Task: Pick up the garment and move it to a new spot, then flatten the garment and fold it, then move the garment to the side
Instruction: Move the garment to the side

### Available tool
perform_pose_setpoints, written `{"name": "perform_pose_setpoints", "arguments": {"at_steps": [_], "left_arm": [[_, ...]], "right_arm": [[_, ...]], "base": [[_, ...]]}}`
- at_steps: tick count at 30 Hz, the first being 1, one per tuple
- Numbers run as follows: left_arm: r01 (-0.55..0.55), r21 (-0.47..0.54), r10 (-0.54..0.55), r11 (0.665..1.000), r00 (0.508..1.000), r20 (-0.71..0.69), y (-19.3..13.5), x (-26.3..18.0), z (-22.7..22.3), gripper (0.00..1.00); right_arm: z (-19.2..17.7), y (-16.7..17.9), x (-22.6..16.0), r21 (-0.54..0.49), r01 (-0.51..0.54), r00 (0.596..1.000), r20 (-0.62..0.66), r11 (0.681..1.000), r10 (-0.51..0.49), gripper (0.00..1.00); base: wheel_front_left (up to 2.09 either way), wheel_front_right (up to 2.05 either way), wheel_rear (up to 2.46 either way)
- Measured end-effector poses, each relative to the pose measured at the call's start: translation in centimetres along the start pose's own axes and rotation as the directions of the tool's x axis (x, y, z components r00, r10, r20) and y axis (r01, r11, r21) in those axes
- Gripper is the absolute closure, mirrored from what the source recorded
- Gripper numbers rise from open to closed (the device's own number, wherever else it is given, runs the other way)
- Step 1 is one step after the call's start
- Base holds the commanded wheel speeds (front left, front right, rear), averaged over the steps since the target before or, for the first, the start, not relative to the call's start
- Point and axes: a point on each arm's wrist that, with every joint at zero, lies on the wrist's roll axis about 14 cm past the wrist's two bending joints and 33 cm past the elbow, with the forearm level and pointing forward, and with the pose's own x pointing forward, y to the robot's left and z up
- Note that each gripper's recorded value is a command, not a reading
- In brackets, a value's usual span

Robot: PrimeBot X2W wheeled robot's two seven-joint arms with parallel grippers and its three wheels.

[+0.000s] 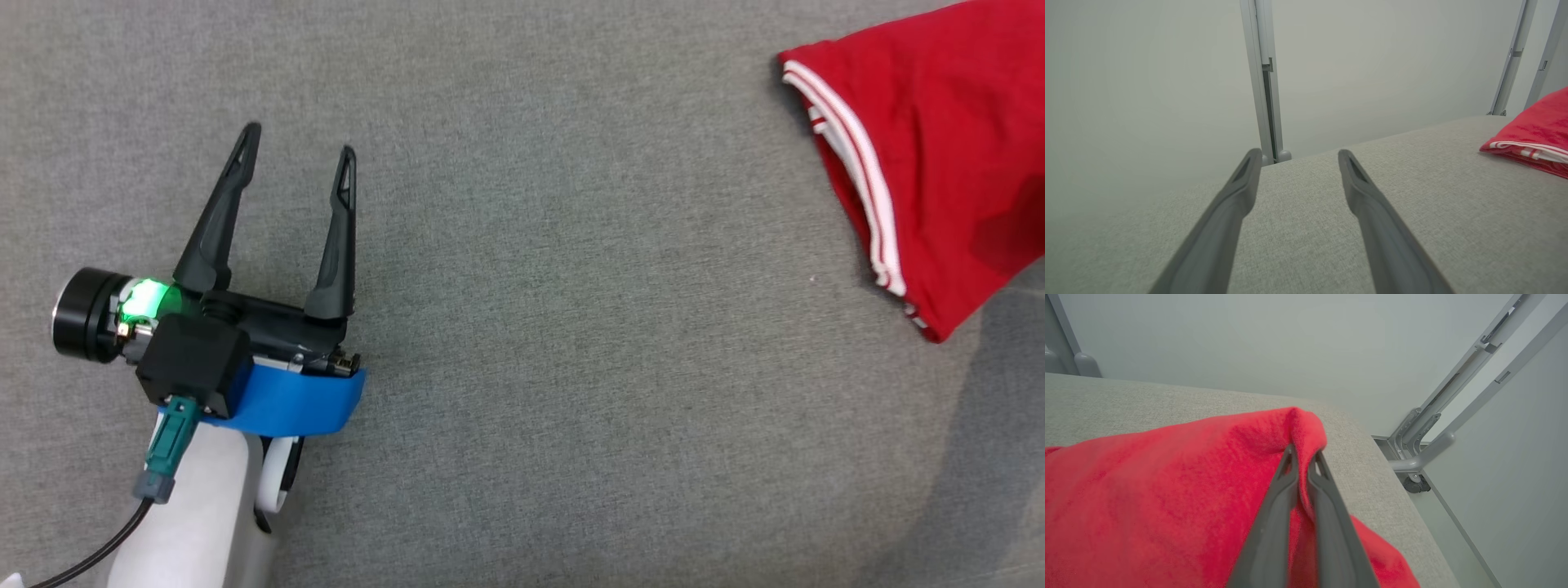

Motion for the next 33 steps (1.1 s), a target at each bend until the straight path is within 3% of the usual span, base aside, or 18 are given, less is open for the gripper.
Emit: {"name": "perform_pose_setpoints", "arguments": {"at_steps": [8,11,12,13,18,22,28,33], "left_arm": [[0.019,-0.002,-0.019,1.0,1.0,0.002,0.1,1.3,-1.3,0.0],[0.014,-0.001,-0.014,1.0,1.0,-0.006,0.4,1.2,-1.6,0.0],[0.01,0.002,-0.01,1.0,1.0,-0.009,0.5,1.1,-1.7,0.0],[0.008,0.004,-0.008,1.0,1.0,-0.006,0.5,1.1,-1.3,0.0],[-0.001,0.016,0.001,1.0,1.0,0.007,0.6,0.6,0.0,0.0],[-0.03,0.029,0.029,0.999,1.0,0.01,1.1,-0.9,1.4,0.0],[-0.104,0.034,0.104,0.994,0.995,0.01,1.9,-4.1,3.7,0.0],[-0.169,0.033,0.169,0.985,0.986,0.007,2.5,-7.3,5.1,0.0]], "right_arm": [[-3.1,-1.9,1.7,-0.121,0.071,0.992,-0.092,0.99,-0.083,1.0],[-4.3,-1.9,1.7,-0.134,0.097,0.985,-0.126,0.986,-0.114,0.57],[-4.4,-1.7,1.6,-0.133,0.105,0.985,-0.124,0.986,-0.122,0.22],[-4.4,-0.9,1.1,-0.12,0.114,0.984,-0.12,0.986,-0.128,0.0],[-3.4,-1.1,-0.7,-0.086,0.159,0.984,-0.062,0.984,-0.164,0.0],[-1.5,1.5,-3.1,0.018,0.135,0.989,0.052,0.991,-0.136,0.0],[2.2,5.6,-8.0,0.136,0.01,0.981,0.192,0.991,-0.036,0.0],[5.0,9.6,-12.1,0.201,-0.141,0.958,0.274,0.969,0.082,0.0]], "base": [[0.0,0.0,0.0],[0.0,0.0,0.0],[0.0,0.0,0.0],[0.0,0.0,0.0],[0.0,0.0,0.0],[0.0,0.0,0.0],[0.0,0.0,0.0],[0.0,0.0,0.0]]}}
